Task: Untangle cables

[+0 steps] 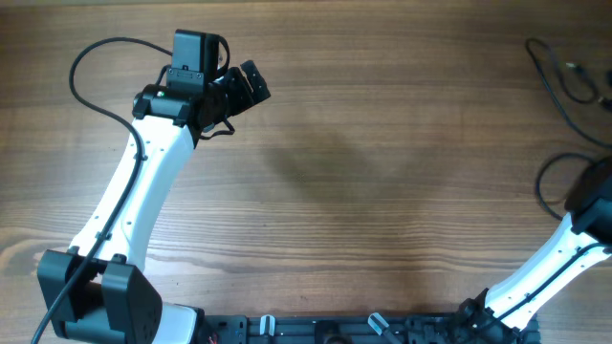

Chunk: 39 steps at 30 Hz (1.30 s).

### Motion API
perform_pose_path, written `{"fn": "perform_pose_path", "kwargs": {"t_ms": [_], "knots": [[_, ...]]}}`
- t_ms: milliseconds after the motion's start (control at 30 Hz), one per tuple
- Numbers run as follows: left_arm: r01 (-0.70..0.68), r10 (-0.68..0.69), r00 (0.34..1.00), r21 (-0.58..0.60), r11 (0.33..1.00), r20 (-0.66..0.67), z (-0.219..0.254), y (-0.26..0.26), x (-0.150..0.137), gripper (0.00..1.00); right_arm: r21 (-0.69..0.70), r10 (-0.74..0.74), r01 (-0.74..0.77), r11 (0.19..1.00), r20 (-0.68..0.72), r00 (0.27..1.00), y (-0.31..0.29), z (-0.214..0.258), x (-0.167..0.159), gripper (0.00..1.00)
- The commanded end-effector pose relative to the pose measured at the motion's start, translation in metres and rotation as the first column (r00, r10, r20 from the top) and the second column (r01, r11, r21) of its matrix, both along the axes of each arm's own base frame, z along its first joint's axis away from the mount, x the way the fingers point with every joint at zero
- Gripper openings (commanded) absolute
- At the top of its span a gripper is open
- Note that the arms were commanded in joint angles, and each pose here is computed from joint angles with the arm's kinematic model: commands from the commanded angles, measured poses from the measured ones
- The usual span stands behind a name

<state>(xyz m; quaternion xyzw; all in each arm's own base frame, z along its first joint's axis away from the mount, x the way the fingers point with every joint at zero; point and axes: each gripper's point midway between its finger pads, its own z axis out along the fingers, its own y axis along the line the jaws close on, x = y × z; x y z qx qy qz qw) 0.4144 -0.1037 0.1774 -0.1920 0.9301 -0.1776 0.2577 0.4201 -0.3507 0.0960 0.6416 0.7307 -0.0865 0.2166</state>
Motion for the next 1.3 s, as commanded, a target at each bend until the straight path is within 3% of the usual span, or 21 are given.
{"fn": "perform_pose_path", "kwargs": {"t_ms": [0, 100, 167, 200, 233, 333, 500, 567, 700, 767, 867, 1100, 1200, 1267], "knots": [[-0.016, 0.016, 1.000, 0.005, 1.000, -0.013, -0.005, 0.003, 0.000, 1.00, -0.082, 0.110, -0.108, 0.991, 0.023, 0.994, -0.005, 0.030, 0.012, 1.00], [-0.016, 0.016, 1.000, 0.005, 1.000, -0.012, -0.005, 0.003, 0.000, 1.00, -0.145, 0.146, -0.123, 0.982, 0.160, 0.976, -0.002, 0.094, 0.024, 1.00], [-0.016, 0.016, 1.000, 0.005, 1.000, -0.012, -0.005, 0.003, 0.000, 1.00, -0.167, 0.242, -0.198, 0.966, 0.314, 0.918, 0.020, 0.150, 0.036, 1.00], [-0.016, 0.016, 1.000, 0.005, 1.000, -0.012, -0.005, 0.003, 0.000, 1.00, -0.186, 0.330, -0.279, 0.942, 0.367, 0.870, 0.035, 0.173, 0.042, 1.00], [-0.016, 0.016, 1.000, 0.005, 1.000, -0.013, -0.005, 0.003, 0.000, 1.00, -0.231, 0.463, -0.401, 0.886, 0.427, 0.777, 0.060, 0.207, 0.048, 1.00], [-0.016, 0.016, 1.000, 0.005, 1.000, -0.013, -0.005, 0.003, 0.000, 1.00, -0.330, 0.674, -0.596, 0.732, 0.481, 0.561, 0.119, 0.263, 0.044, 1.00], [-0.016, 0.016, 1.000, 0.005, 1.000, -0.013, -0.005, 0.003, 0.000, 1.00, -0.432, 0.859, -0.758, 0.489, 0.390, 0.332, 0.222, 0.314, 0.009, 1.00], [-0.016, 0.016, 1.000, 0.005, 1.000, -0.013, -0.005, 0.003, 0.000, 1.00, -0.457, 0.902, -0.786, 0.416, 0.320, 0.292, 0.264, 0.327, -0.011, 1.00], [-0.016, 0.016, 1.000, 0.005, 1.000, -0.014, -0.005, 0.003, 0.000, 1.00, -0.512, 0.972, -0.833, 0.211, 0.201, 0.122, 0.365, 0.353, -0.059, 1.00], [-0.016, 0.016, 1.000, 0.005, 1.000, -0.013, -0.005, 0.003, 0.000, 1.00, -0.514, 0.987, -0.847, 0.136, 0.143, 0.071, 0.400, 0.354, -0.081, 1.00], [-0.016, 0.016, 1.000, 0.005, 1.000, -0.013, -0.005, 0.003, 0.000, 1.00, -0.521, 0.992, -0.849, 0.089, 0.124, 0.028, 0.419, 0.356, -0.089, 1.00], [-0.016, 0.016, 1.000, 0.005, 1.000, -0.014, -0.005, 0.003, 0.000, 1.00, -0.379, 0.995, -0.921, 0.091, 0.064, 0.072, 0.409, 0.320, -0.107, 1.00], [-0.016, 0.016, 1.000, 0.005, 1.000, -0.014, -0.005, 0.003, 0.000, 1.00, -0.241, 0.996, -0.967, 0.083, 0.038, 0.076, 0.408, 0.286, -0.122, 1.00], [-0.016, 0.016, 1.000, 0.005, 1.000, -0.014, -0.005, 0.003, 0.000, 1.00, -0.219, 0.998, -0.974, 0.055, 0.019, 0.052, 0.410, 0.267, -0.118, 1.00]]}}
